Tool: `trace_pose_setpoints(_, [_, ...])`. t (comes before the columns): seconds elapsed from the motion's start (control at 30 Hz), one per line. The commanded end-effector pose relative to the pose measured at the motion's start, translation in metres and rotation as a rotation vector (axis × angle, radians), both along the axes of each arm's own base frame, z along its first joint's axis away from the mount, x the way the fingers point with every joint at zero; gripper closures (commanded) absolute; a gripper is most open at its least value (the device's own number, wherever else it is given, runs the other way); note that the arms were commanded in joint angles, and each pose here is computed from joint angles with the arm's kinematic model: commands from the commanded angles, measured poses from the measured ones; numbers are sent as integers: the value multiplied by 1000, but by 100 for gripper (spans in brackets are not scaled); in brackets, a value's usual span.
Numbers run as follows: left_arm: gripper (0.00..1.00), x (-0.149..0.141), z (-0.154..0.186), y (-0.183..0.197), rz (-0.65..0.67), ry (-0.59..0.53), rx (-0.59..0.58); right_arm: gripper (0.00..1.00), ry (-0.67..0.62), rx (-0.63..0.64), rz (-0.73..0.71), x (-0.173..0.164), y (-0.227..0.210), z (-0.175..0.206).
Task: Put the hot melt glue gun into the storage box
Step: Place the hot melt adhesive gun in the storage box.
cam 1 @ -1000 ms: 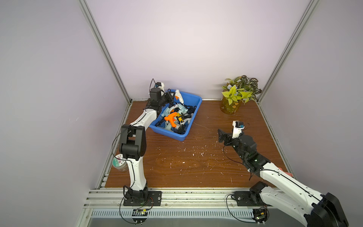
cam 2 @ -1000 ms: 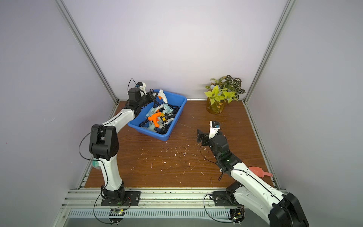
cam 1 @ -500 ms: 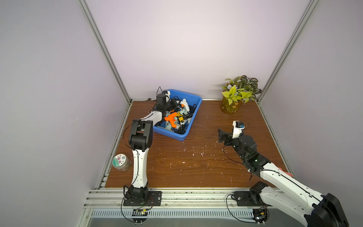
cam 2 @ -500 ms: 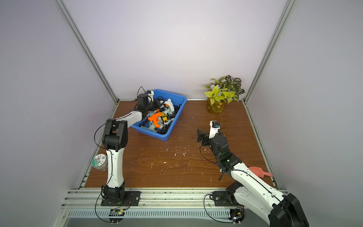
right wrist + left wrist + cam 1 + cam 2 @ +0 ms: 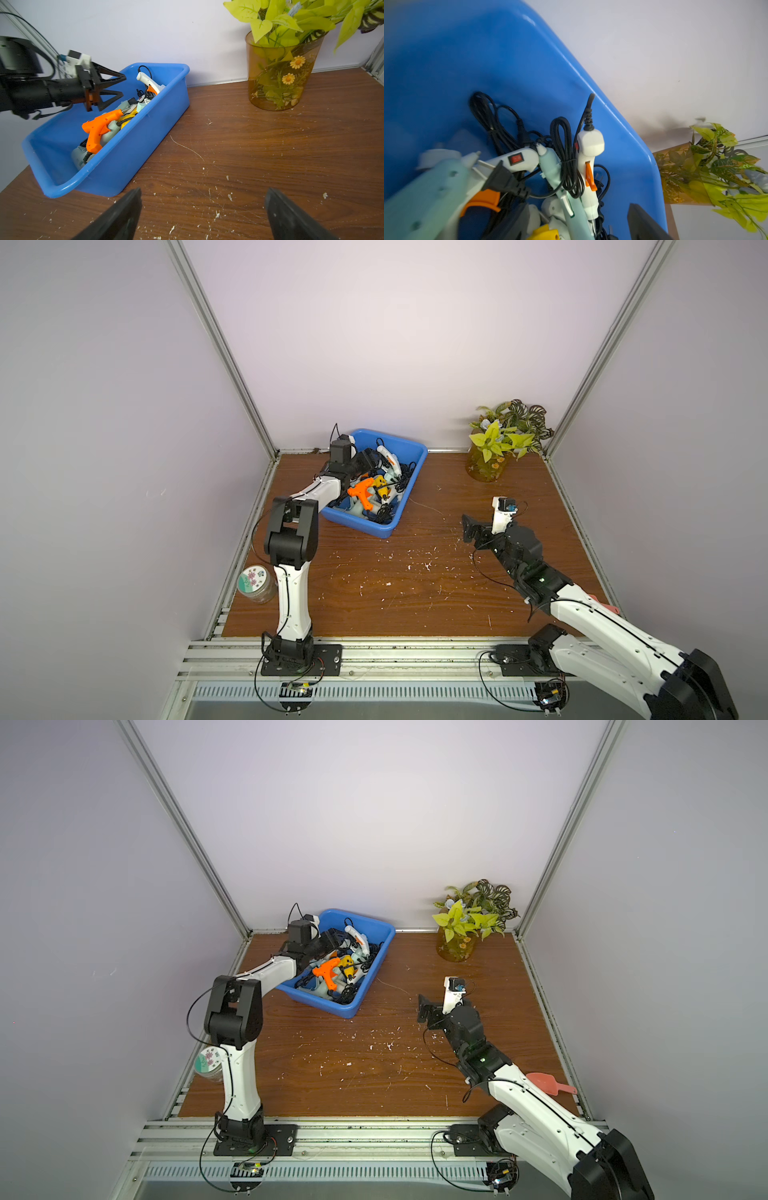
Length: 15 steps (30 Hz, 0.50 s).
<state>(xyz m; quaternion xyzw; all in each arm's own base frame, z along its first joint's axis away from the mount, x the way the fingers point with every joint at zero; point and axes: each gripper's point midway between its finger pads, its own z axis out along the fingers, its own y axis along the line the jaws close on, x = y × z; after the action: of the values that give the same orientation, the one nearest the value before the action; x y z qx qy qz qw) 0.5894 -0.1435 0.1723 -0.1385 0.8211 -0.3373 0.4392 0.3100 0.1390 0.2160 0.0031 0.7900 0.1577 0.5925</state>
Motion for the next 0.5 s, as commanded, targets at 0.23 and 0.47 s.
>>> trace_pose_setpoints(0.23, [0,-80,106,93,300,-216,211,0,-77,-24,-103,-3,-24,26])
trace_pose_setpoints(0.47, [0,-160,114,109,340,-320,240,1,-154,-32,-161,-15,-44,21])
